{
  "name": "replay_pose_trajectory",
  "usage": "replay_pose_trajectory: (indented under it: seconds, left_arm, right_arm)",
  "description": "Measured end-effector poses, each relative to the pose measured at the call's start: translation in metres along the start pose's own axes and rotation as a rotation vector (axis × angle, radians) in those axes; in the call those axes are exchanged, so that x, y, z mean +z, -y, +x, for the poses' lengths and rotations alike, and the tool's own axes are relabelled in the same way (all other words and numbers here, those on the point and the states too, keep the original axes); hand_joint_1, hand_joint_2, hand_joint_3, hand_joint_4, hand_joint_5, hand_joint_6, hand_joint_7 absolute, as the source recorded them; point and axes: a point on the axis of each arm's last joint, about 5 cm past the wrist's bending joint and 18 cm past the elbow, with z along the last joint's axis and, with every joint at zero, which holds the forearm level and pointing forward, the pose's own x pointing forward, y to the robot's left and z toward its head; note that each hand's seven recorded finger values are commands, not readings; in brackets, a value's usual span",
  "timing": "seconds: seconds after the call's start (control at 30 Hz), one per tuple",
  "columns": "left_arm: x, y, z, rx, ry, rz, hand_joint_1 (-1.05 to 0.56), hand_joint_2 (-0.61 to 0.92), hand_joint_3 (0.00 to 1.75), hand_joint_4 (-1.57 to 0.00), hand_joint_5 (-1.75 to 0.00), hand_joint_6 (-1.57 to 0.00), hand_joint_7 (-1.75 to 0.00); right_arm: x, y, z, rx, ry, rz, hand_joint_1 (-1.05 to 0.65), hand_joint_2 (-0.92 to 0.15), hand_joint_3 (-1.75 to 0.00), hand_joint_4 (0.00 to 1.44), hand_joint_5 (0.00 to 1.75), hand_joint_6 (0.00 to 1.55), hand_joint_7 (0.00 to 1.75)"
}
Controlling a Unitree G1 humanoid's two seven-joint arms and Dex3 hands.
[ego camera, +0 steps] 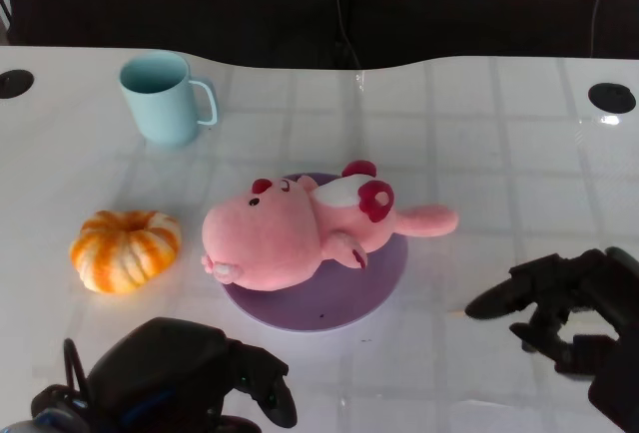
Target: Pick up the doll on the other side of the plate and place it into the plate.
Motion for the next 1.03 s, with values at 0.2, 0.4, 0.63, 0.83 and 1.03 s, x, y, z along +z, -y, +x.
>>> replay_pose_trajectory:
  seconds: [0.2, 0.4, 0.63, 0.83, 1.03]
  left_arm:
    - [-0.0004, 0.0007, 0.0002, -0.003, 0.000, 0.007, -0.21, 0.92, 0.20, -0.77, -1.24, -0.94, -0.50]
    - [-0.0029, 0.0016, 0.0019, -0.006, 0.002, 0.009, -0.22, 0.92, 0.20, -0.78, -1.26, -0.95, -0.50]
    - [-0.0054, 0.0030, 0.0029, -0.014, 0.000, 0.009, -0.22, 0.92, 0.22, -0.76, -1.26, -0.94, -0.50]
    - [-0.0057, 0.0029, 0.0030, -0.015, -0.005, 0.007, -0.23, 0.92, 0.24, -0.74, -1.30, -0.93, -0.51]
    - [-0.0057, 0.0028, 0.0030, -0.015, -0.006, 0.006, -0.21, 0.92, 0.23, -0.75, -1.31, -0.92, -0.50]
  right_arm:
    - [-0.0011, -0.0022, 0.0000, 0.000, 0.009, -0.030, 0.09, -0.37, -1.33, 0.84, 1.73, 0.80, 1.43]
    - [-0.0058, -0.0047, 0.0014, 0.006, -0.008, -0.036, 0.03, -0.36, -1.32, 0.85, 1.75, 0.76, 1.53]
    - [-0.0063, -0.0056, 0.0034, -0.001, -0.010, -0.063, 0.00, -0.33, -1.36, 0.87, 1.75, 0.77, 1.56]
    - [-0.0067, -0.0054, 0.0043, 0.014, -0.019, -0.053, -0.01, -0.38, -1.30, 0.85, 1.75, 0.71, 1.66]
    - [-0.0063, -0.0044, 0.0059, 0.026, -0.023, -0.050, -0.01, -0.41, -1.28, 0.85, 1.75, 0.71, 1.65]
